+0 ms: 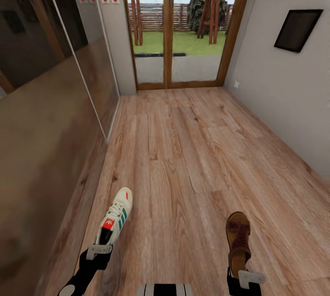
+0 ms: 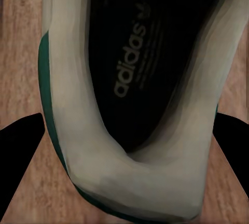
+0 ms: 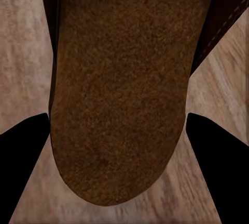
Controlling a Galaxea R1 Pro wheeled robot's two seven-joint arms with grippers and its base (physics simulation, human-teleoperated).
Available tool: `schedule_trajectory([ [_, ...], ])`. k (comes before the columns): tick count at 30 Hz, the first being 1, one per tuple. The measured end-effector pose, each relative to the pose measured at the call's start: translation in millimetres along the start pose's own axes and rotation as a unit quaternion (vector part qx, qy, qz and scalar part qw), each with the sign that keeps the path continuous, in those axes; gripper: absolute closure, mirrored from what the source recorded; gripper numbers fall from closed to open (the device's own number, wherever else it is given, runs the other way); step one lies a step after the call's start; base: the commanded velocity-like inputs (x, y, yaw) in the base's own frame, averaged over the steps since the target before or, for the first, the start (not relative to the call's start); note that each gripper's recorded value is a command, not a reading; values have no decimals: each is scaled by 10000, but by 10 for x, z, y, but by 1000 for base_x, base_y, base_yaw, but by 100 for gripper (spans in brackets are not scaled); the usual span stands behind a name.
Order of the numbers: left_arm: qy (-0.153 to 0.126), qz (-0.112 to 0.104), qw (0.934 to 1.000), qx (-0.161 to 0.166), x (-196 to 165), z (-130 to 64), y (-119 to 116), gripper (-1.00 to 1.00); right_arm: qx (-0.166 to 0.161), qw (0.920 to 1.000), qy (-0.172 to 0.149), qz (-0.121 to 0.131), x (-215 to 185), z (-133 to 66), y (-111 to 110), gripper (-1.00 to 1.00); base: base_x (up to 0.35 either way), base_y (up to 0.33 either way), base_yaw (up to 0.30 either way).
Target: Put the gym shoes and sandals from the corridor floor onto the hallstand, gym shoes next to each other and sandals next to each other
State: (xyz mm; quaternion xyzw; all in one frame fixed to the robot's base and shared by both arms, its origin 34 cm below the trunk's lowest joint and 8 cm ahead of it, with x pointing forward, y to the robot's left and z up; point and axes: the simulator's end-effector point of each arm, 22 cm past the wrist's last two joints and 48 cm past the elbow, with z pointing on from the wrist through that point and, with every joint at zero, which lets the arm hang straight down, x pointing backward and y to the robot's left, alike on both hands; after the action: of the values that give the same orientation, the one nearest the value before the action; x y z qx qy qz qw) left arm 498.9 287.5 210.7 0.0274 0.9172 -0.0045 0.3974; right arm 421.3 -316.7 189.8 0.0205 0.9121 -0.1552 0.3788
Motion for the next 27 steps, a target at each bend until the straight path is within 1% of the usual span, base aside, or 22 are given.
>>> schedule_trajectory([
  [10,-258,-22,9997,-33,-249,-61,14,100,40,9997,-238,96,-218,-36,-39,100,0,0,-88],
  [19,-499,-11,9987,-50,-497,-119,35,100,53,9988,-460,181,-442,-66,-48,100,0,0,-207],
  [27,-541,-8,9985,-54,-706,-218,46,100,58,9985,-501,200,-644,-158,-93,100,0,0,-225],
])
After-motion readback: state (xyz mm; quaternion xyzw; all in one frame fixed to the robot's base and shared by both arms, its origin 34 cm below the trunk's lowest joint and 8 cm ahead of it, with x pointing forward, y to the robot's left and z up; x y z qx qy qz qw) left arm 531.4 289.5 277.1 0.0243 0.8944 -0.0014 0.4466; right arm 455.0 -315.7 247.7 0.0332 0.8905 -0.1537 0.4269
